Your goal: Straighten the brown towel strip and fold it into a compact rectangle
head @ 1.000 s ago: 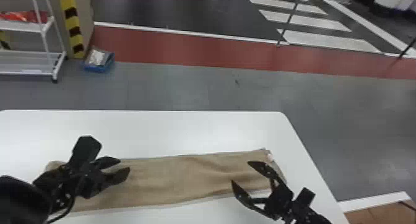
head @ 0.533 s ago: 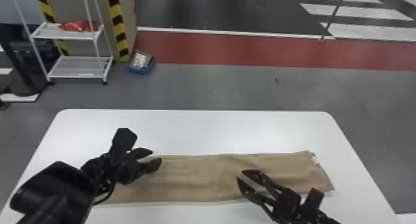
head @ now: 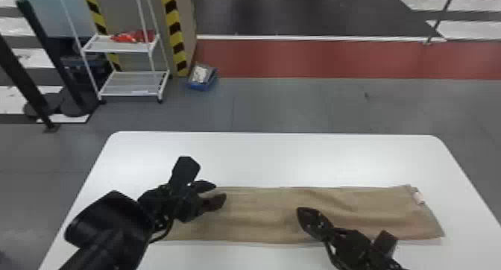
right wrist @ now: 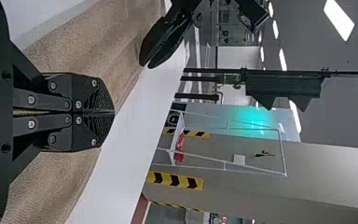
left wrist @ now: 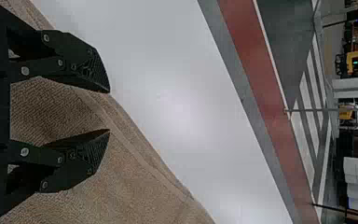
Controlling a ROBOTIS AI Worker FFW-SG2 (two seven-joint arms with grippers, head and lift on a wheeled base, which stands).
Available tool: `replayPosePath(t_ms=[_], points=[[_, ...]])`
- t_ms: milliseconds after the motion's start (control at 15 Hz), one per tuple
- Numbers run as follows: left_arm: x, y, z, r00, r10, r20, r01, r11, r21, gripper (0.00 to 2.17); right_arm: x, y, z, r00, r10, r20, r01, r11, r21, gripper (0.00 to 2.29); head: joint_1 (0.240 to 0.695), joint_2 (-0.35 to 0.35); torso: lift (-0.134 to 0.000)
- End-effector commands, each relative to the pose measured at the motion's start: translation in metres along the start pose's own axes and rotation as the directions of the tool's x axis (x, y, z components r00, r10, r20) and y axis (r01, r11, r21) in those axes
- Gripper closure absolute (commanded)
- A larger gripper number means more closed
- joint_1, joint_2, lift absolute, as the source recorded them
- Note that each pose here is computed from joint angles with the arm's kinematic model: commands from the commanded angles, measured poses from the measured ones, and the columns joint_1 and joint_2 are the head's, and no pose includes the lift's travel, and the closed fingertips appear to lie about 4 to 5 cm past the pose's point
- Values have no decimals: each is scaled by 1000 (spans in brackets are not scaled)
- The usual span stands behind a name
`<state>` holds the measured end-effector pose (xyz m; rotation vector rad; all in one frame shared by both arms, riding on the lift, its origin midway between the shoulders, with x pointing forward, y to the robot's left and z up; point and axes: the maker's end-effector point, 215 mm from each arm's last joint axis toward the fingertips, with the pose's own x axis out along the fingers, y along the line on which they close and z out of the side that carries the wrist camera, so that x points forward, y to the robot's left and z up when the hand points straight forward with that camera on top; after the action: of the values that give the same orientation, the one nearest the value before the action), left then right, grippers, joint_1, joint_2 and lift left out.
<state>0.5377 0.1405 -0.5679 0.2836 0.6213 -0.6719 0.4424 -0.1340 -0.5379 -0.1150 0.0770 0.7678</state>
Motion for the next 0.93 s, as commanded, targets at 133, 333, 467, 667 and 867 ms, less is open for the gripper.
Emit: replayPosePath(t_ms=[133, 333, 467, 667, 867], points=[[4, -7, -16, 999, -4, -38, 5, 1000, 15, 701, 5, 16, -16, 999, -7, -43, 7, 1000, 7, 1949, 695, 14, 0], [4, -1, -17, 999, 6, -43, -5, 1000, 20, 701, 5, 23, -20, 999, 2, -54, -1, 1000, 13, 1949, 695, 21, 0], [4, 0, -15, 999, 8, -41, -7, 1000, 18, 701, 6, 26, -21, 998, 6, -56, -5, 1000, 12, 1949, 695, 31, 0], [5, 1, -12, 999, 12, -36, -12, 1000, 19, 998, 6, 26, -24, 998, 1, -66, 0, 1000, 14, 1949, 695, 35, 0], [5, 0, -11, 999, 10, -33, -10, 1000, 20, 998, 6, 22, -32, 996, -17, -92, 19, 999, 30, 1949, 695, 32, 0]])
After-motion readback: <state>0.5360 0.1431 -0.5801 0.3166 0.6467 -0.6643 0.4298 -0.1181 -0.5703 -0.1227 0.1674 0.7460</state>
